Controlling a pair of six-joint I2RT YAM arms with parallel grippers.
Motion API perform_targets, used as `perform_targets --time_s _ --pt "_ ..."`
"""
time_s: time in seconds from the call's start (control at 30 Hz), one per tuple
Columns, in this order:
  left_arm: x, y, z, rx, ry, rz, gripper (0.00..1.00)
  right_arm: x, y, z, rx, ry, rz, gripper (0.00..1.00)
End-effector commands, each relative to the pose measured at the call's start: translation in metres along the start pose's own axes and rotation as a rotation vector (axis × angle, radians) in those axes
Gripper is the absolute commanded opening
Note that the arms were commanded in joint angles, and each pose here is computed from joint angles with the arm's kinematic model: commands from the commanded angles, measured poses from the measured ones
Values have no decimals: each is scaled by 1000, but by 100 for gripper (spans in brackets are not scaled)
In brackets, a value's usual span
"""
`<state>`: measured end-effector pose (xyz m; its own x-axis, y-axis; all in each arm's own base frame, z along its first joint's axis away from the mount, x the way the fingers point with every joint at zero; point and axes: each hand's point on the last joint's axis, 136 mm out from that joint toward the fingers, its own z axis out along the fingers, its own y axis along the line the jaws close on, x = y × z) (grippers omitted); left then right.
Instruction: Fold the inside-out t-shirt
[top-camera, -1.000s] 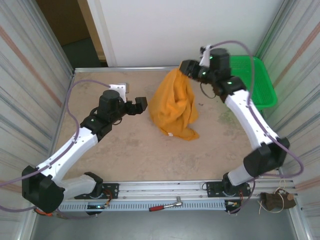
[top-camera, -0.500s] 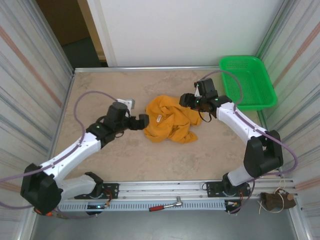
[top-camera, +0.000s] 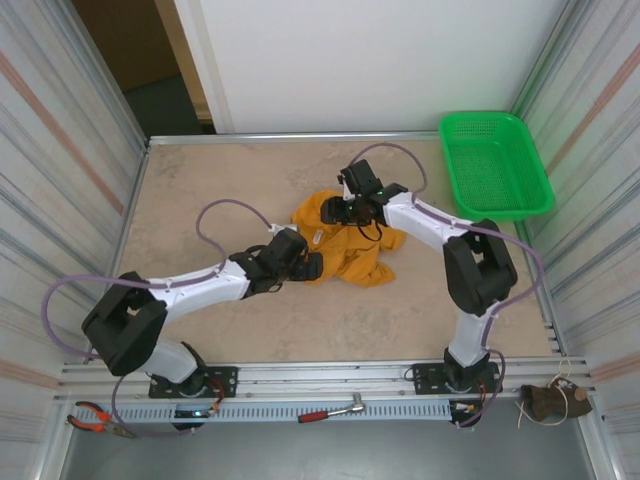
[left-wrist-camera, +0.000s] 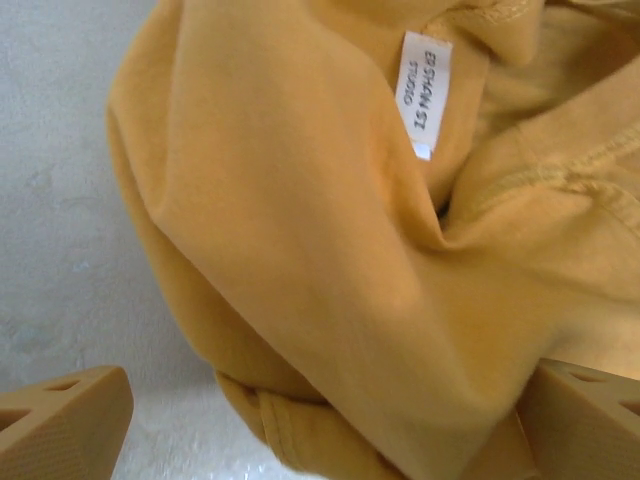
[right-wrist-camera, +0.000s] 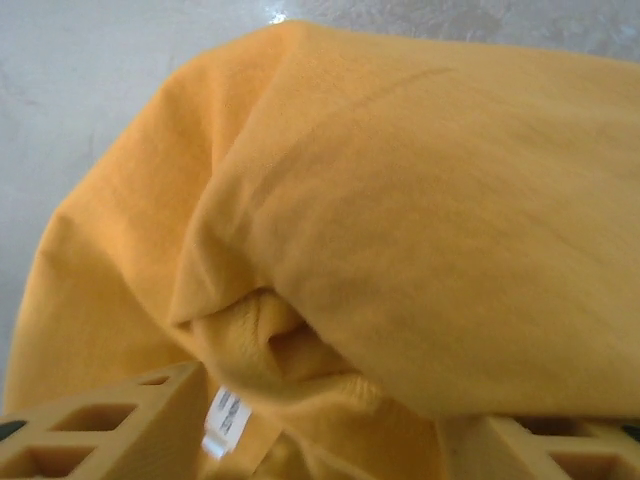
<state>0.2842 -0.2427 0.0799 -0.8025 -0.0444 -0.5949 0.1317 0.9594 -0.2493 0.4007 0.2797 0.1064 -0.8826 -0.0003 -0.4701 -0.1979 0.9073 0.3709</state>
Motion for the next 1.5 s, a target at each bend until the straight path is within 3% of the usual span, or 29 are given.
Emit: perform_targets --time_s 0.0,0.07,0.1,0.13,0.27,0.4,0.5,0.67,0.87,0.97,1.07,1.4,1.43,1.47 --pt "-22 0 14 -3 -81 -51 81 5 -11 20 51 50 -28 33" --pt "-29 -5 24 38 -62 -31 39 -4 -16 14 60 35 -29 4" --pt "-36 -6 26 55 -50 -23 12 -10 -16 4 51 18 -24 0" --pt "-44 -5 24 62 -40 -15 0 -20 -16 -10 36 -9 -17 0" --pt "-112 -3 -31 73 -177 48 0 -73 -4 -108 -49 -213 4 0" --pt "-197 -18 -137 165 -421 87 0 -120 11 -234 -148 -481 38 0" --pt "-240 -32 -212 238 -563 109 0 -132 26 -322 -209 -656 28 0" --pt "-265 -51 -304 384 -715 101 0 -122 49 -425 -296 -845 1 0" --pt "-261 -55 -364 543 -834 18 0 -99 63 -489 -395 -965 -9 0" --pt "-259 -54 -357 541 -824 -3 0 -103 61 -480 -380 -954 -6 0" --pt "-261 -52 -329 488 -781 0 0 -117 50 -440 -321 -899 10 0" --pt "-300 -17 -161 290 -563 -50 0 -210 -41 -243 -69 -657 167 0" --pt "-307 -15 -146 296 -546 -55 0 -218 -54 -222 -47 -619 185 2" --pt "-312 -12 -129 293 -521 -64 7 -227 -64 -208 -25 -589 194 24"
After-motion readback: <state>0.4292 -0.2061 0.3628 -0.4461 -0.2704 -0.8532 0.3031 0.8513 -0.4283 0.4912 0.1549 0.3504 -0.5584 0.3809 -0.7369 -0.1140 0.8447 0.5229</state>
